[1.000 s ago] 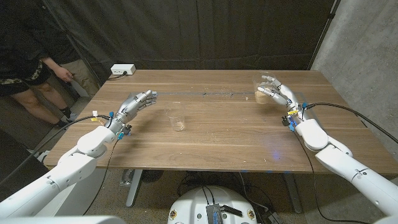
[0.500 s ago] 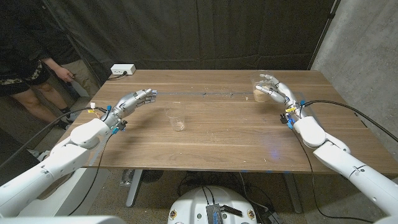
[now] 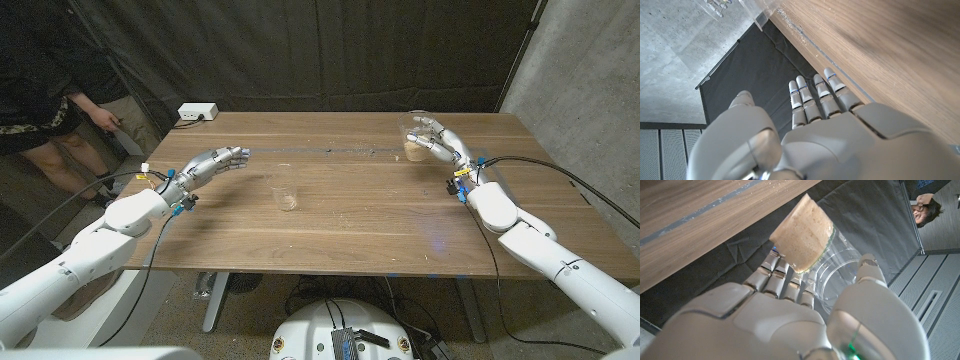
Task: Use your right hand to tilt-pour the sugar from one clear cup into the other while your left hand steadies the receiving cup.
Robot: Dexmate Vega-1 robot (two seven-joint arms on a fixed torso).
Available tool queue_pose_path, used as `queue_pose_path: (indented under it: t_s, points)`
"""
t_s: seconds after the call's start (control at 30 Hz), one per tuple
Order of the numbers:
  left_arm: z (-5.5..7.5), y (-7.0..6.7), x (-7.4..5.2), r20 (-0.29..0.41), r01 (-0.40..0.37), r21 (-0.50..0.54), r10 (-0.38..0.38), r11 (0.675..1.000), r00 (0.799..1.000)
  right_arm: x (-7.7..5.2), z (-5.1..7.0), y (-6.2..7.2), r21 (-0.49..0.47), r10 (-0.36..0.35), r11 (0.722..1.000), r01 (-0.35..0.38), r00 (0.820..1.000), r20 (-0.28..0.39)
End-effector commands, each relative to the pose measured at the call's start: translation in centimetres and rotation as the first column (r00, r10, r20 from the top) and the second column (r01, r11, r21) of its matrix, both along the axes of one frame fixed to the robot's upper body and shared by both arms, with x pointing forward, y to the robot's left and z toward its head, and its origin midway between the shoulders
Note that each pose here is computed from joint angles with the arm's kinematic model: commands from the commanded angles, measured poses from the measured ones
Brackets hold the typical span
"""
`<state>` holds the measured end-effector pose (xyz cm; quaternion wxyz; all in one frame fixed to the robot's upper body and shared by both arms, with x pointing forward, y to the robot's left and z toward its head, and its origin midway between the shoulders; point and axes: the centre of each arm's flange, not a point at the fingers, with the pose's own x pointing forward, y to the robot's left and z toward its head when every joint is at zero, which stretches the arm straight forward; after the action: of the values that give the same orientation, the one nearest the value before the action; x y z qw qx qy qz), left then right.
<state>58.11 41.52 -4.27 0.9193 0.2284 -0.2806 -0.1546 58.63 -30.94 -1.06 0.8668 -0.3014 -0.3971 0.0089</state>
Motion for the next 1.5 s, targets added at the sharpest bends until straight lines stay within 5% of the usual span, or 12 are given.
queue_pose_path:
  t_s: [0.03, 0.4, 0.8, 1.5]
  points:
    - [-1.8, 0.3, 1.1, 0.038, 0.003, -0.005, -0.003, 1.000, 0.999, 0.5, 1.3, 0.4, -0.041, -0.007, 0.999, 0.007, 1.000, 0.000]
    - [-3.5, -0.6, 2.4, 0.069, 0.036, 0.017, -0.038, 0.999, 0.997, -0.3, 1.9, 0.1, -0.072, -0.022, 0.997, 0.021, 1.000, -0.005]
    - [-5.8, -1.0, 2.4, 0.058, 0.054, 0.051, -0.057, 0.997, 0.997, -0.9, 1.8, 0.0, -0.092, -0.029, 0.995, 0.028, 1.000, -0.006]
    - [-4.5, -0.9, -0.3, 0.068, -0.025, 0.263, 0.008, 0.965, 0.998, -1.0, 1.5, -0.4, -0.102, -0.010, 0.995, 0.009, 1.000, -0.014]
